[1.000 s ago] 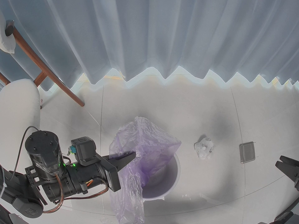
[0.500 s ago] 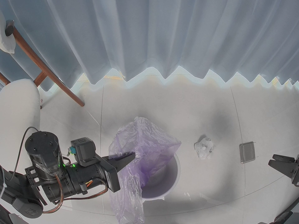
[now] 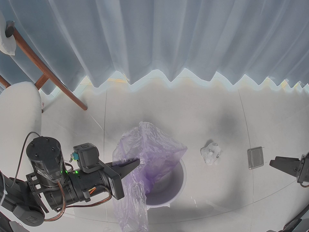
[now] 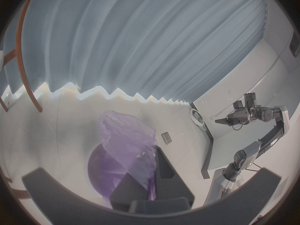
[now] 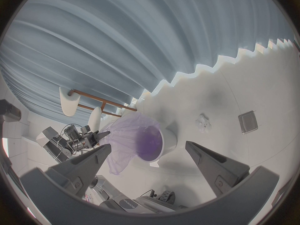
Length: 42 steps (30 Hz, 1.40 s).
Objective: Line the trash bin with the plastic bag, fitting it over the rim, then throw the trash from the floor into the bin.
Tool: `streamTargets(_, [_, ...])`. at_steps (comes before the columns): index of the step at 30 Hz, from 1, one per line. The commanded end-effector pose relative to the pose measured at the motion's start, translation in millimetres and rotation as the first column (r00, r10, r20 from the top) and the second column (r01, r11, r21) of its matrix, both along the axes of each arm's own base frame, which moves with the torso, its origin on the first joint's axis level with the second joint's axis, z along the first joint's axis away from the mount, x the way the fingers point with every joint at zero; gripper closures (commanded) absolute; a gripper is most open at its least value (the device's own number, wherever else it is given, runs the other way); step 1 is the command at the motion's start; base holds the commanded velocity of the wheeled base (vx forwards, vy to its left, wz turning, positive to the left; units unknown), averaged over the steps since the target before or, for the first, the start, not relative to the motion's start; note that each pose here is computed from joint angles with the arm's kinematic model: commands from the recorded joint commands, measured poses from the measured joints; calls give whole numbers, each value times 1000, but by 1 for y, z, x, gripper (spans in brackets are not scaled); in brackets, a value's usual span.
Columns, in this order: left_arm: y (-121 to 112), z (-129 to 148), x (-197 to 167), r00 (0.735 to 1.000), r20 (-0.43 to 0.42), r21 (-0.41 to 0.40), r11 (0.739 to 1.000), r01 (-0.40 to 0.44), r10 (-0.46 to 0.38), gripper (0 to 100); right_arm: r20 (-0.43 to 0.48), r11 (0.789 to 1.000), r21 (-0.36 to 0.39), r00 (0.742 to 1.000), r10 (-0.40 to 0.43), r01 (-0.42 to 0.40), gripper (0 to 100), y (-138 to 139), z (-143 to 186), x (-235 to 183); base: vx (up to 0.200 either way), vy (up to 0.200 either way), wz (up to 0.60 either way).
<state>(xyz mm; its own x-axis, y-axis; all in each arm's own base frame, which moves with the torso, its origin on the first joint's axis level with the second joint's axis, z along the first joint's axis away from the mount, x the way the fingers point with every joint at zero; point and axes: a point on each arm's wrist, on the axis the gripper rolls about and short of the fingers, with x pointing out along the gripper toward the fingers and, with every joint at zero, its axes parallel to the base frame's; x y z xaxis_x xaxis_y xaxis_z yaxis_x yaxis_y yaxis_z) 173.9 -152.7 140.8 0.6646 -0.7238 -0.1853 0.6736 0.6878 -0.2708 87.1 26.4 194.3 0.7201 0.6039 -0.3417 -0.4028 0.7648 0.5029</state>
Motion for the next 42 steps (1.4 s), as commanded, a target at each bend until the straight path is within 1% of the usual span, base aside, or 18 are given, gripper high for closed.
streamTargets(1, [0, -1, -1, 1000, -6, 4, 1000, 4, -4, 100, -53, 1000, -8, 999, 12, -12, 0, 4, -3, 14, 0, 0, 0])
streamTargets(7, [0, -2, -1, 1000, -6, 4, 1000, 7, -7, 100, -97, 999, -8, 994, 50, -51, 0, 11, -2, 26, 0, 0, 0])
streamTargets(12, [0, -2, -1, 1000, -9, 6, 1000, 5, -5, 100, -136, 998, -15, 989, 63, -66, 0, 16, -5, 37, 0, 0, 0])
streamTargets(21, [0, -3, -1, 1000, -10, 9, 1000, 7, -7, 100, -163, 994, -18, 981, 102, -106, 0, 25, -3, 50, 0, 0, 0])
streamTargets(27, [0, -3, -1, 1000, -9, 8, 1000, 7, -7, 100, -184, 995, -1, 978, 96, -98, 0, 28, -1, 57, 0, 0, 0])
streamTargets(31, [0, -5, -3, 1000, -15, 14, 1000, 17, -16, 100, -218, 996, 8, 972, 92, -93, 0, 31, -3, 65, 0, 0, 0])
streamTargets(32, [0, -6, -5, 1000, -20, 18, 1000, 24, -24, 100, -232, 994, 5, 967, 106, -108, 0, 35, -5, 68, 0, 0, 0])
streamTargets(34, [0, -6, -5, 1000, -20, 18, 1000, 24, -24, 100, -235, 994, 3, 966, 107, -110, 0, 35, -6, 68, 0, 0, 0])
streamTargets(35, [-1, -6, -7, 999, -22, 18, 999, 32, -31, 100, -254, 991, -1, 959, 127, -131, 0, 41, -9, 72, 0, 0, 0])
streamTargets(39, [-1, -9, -8, 999, -28, 25, 999, 35, -35, 100, -269, 983, 0, 947, 176, -183, 0, 52, -9, 75, 0, 0, 0])
streamTargets(42, [-2, -9, -8, 999, -29, 26, 999, 38, -38, 100, -283, 979, 1, 939, 197, -205, 0, 59, -10, 78, 0, 0, 0])
